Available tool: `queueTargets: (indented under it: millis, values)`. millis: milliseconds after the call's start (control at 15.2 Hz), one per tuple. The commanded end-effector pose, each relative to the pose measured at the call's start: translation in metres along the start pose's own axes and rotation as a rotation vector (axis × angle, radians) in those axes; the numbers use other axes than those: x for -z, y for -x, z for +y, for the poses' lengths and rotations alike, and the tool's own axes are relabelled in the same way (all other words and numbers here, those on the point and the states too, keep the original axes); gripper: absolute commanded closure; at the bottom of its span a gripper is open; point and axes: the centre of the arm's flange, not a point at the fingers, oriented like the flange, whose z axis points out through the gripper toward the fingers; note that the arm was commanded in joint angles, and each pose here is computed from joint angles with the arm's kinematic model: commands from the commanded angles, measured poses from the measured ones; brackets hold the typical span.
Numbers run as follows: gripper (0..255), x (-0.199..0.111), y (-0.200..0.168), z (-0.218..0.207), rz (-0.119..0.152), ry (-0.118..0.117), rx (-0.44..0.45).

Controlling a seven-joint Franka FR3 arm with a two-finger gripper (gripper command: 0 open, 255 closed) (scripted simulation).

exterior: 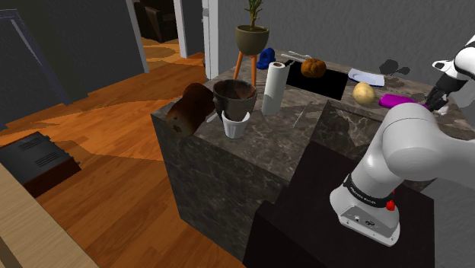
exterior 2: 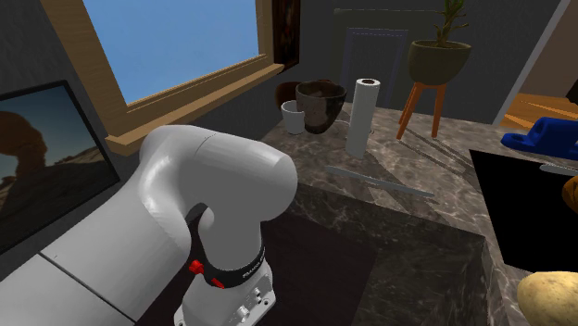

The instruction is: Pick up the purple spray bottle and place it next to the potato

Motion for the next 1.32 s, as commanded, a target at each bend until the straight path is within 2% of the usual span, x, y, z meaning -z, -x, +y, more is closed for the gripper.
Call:
queueTargets:
  millis: [0, 396, 462, 726, 1056, 1254]
  values:
    - [255, -0.019, 0.030, -0.007, 0.057, -0.004, -0.067]
    - [255, -0.019, 0.030, -0.007, 0.057, -0.004, -0.067]
    - [0, -0.020, 0.025, -0.006, 0.057, -0.005, -0.067]
    - [0, -0.024, 0.024, 0.001, 0.056, -0.005, -0.068]
    - [0, 0.031, 0.033, -0.007, 0.057, -0.004, -0.067]
    - [0, 0.031, 0.033, -0.007, 0.057, -0.004, -0.067]
